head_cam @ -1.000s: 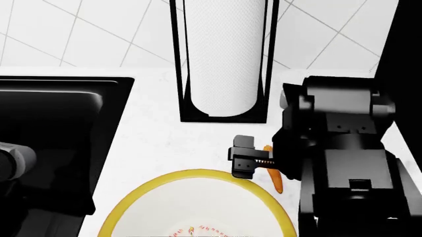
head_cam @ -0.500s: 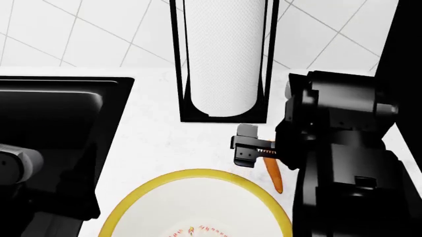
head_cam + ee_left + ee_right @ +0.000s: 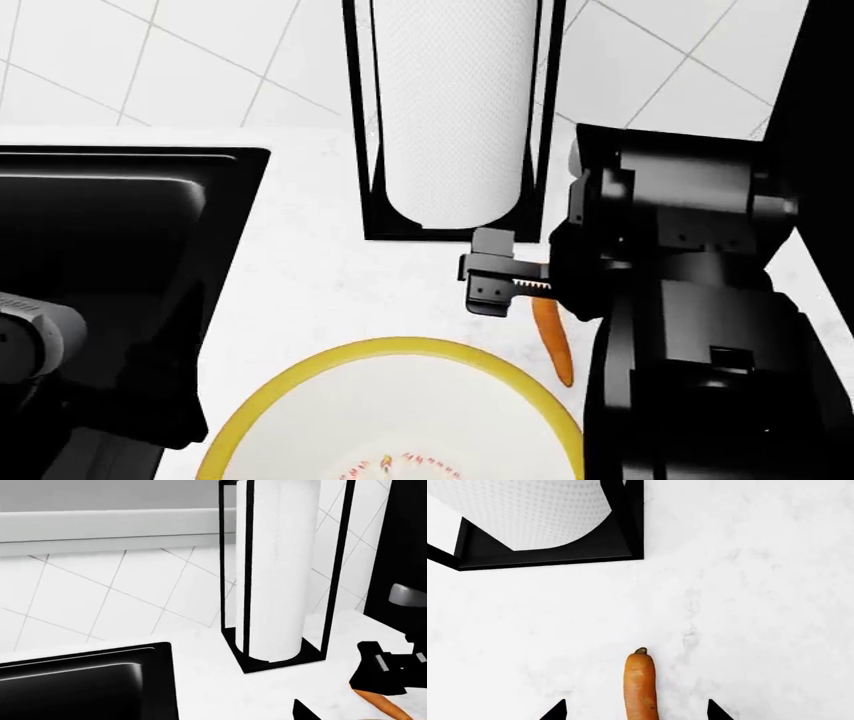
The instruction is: There is a mixed pile of frozen fruits and vegetables on the counter. Locate all the frozen vegetables and place the items in a bowl on the counter. Take all the frozen fruits and defrost them in a running sink.
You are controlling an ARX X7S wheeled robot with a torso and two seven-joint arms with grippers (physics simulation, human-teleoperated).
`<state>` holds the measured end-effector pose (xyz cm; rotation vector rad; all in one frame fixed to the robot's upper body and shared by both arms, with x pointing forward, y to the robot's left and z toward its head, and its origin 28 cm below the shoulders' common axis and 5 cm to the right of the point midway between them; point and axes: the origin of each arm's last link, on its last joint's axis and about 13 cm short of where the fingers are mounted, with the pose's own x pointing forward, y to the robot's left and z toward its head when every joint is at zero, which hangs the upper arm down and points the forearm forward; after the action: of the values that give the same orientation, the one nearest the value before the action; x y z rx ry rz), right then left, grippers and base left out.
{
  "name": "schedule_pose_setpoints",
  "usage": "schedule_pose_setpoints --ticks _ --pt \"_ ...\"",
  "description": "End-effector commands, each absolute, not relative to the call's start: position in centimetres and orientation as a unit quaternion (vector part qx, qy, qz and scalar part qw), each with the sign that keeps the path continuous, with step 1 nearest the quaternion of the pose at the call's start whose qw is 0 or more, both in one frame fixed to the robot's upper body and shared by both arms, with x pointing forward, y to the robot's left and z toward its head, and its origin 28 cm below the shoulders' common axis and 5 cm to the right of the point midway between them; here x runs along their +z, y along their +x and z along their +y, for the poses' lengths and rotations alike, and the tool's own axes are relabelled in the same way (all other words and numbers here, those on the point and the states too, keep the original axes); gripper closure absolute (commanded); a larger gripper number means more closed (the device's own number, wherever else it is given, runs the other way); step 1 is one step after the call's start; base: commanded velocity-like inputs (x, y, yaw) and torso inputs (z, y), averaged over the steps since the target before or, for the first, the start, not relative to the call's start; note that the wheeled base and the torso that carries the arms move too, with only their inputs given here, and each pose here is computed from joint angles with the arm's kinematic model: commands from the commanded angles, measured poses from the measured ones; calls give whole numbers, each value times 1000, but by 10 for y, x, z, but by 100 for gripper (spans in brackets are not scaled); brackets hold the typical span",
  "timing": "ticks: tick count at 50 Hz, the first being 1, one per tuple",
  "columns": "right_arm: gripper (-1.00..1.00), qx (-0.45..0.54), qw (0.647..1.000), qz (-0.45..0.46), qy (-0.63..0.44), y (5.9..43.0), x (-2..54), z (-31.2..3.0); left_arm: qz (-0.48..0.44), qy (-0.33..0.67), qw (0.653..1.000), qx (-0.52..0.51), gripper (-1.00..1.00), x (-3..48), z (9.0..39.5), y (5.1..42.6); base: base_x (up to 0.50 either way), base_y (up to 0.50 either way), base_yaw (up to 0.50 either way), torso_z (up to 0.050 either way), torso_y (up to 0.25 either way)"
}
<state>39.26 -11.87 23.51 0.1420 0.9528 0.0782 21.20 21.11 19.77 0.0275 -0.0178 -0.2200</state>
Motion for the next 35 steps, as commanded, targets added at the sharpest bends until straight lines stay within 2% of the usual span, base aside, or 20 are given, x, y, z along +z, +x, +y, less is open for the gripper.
schedule_pose_setpoints --ticks 1,22,23,35 --pt "-100 36 890 451 57 394 235 -120 -20 18 993 -114 -100 201 211 212 0 0 0 3 -80" --pt "-100 45 890 453 34 394 232 -119 -33 6 994 -100 -100 200 211 211 0 0 0 3 -76" --pt "100 46 890 452 26 394 233 -119 -30 9 995 -99 -100 201 209 213 0 0 0 0 0" --pt "100 53 916 399 12 400 262 -125 -33 6 995 -97 -100 209 215 209 0 0 0 0 0"
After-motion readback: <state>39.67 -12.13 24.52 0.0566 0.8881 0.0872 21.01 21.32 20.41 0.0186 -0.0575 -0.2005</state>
